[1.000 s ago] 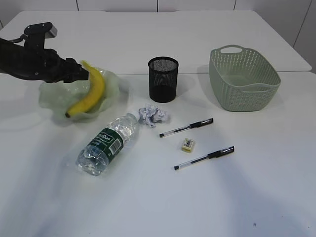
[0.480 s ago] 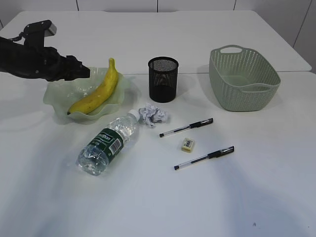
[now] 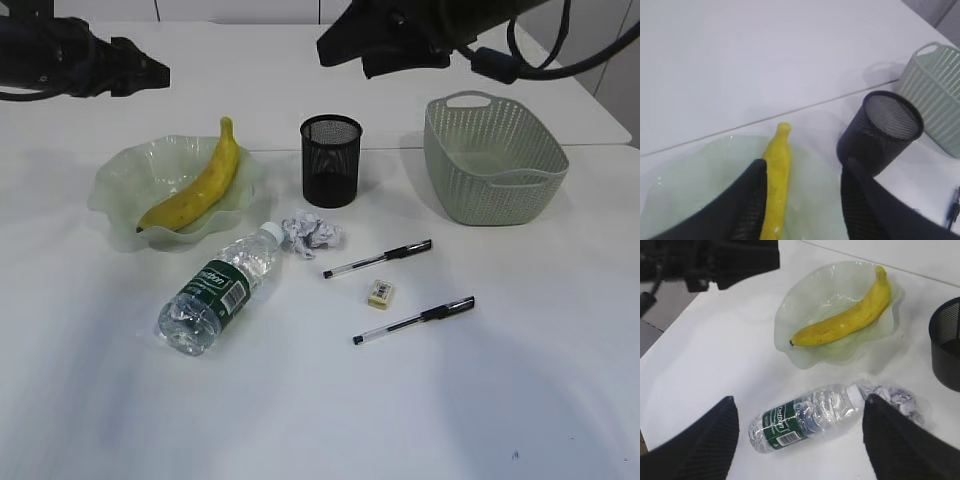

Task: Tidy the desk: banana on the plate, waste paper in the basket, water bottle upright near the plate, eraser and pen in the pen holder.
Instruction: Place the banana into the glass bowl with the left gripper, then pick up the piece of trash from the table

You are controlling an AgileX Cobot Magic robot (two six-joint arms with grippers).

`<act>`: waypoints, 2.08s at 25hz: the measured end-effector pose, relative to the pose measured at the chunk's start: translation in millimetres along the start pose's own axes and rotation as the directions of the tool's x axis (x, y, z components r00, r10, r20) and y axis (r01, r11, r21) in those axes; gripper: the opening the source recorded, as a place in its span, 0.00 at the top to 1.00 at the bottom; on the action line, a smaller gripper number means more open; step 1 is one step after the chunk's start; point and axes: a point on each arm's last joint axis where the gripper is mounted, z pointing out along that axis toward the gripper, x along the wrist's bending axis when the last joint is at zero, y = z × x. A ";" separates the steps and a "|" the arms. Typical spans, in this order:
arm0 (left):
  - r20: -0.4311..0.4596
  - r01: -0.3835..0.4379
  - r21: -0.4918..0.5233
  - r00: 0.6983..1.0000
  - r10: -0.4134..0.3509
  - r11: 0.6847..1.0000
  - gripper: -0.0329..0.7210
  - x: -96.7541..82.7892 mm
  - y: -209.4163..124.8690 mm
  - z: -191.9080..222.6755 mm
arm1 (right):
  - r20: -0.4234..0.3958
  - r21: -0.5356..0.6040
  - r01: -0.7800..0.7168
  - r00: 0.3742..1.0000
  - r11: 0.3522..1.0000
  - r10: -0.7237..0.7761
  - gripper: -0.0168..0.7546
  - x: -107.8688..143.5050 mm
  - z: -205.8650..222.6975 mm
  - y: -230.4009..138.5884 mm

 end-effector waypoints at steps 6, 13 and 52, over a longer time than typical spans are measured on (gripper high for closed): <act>0.045 -0.038 -0.068 0.998 0.042 0.997 0.50 -18.4 24.5 -25.8 | 0.049 0.099 0.028 0.998 0.995 -0.033 0.24 -16.5 13.4 -13.4; 0.088 -0.091 -0.122 0.991 0.102 0.988 0.50 -37.0 43.9 -52.1 | 0.113 0.208 0.113 0.984 0.972 -0.138 0.24 -32.1 20.6 -25.4; 0.251 -0.296 -0.221 0.904 0.347 0.929 0.50 -108.5 79.1 -155.2 | 0.088 0.403 0.458 0.842 0.792 -0.532 0.24 -70.0 114.9 -71.0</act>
